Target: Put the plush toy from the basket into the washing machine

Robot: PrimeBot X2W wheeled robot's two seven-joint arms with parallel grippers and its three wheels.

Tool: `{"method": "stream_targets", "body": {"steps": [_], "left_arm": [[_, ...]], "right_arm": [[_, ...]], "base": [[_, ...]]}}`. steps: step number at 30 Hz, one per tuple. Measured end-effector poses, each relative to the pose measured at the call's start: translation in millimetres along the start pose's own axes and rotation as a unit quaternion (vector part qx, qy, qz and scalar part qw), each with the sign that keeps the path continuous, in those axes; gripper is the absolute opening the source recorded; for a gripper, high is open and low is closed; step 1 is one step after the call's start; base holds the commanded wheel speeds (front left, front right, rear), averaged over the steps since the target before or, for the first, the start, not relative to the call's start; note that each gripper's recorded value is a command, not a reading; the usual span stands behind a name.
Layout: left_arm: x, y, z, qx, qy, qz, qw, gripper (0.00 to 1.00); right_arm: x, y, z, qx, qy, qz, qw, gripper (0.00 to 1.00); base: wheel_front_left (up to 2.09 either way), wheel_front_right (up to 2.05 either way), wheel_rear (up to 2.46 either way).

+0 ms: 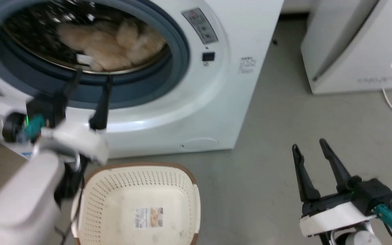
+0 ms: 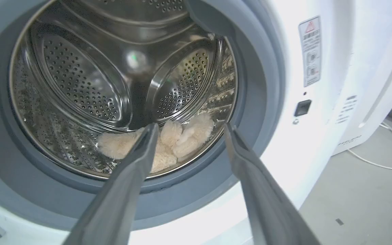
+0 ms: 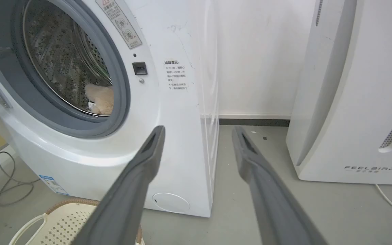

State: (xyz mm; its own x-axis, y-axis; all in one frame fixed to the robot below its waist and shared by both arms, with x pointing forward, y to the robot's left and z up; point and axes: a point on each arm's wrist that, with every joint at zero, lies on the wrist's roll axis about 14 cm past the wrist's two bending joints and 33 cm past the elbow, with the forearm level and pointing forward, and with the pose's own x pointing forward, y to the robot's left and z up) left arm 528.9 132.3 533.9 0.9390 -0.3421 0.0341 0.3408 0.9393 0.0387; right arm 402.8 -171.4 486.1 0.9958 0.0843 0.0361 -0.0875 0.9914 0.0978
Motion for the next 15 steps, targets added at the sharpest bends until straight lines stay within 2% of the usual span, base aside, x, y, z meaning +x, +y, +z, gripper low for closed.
{"method": "stream_targets", "body": {"steps": [7, 15], "left_arm": [[-86.4, 7.3, 10.3, -0.017, -0.018, 0.076, 0.997, 1.00], [-152.6, 0.8, -0.2, -0.041, -0.014, 0.132, 0.990, 1.00]], "right_arm": [[-12.7, 22.4, 20.5, 0.000, -0.027, 0.030, 0.999, 1.00], [-27.5, 39.0, 34.0, 0.002, -0.046, 0.052, 0.998, 1.00]], "base": [[0.00, 0.00, 0.00], [0.00, 0.00, 0.00]]}}
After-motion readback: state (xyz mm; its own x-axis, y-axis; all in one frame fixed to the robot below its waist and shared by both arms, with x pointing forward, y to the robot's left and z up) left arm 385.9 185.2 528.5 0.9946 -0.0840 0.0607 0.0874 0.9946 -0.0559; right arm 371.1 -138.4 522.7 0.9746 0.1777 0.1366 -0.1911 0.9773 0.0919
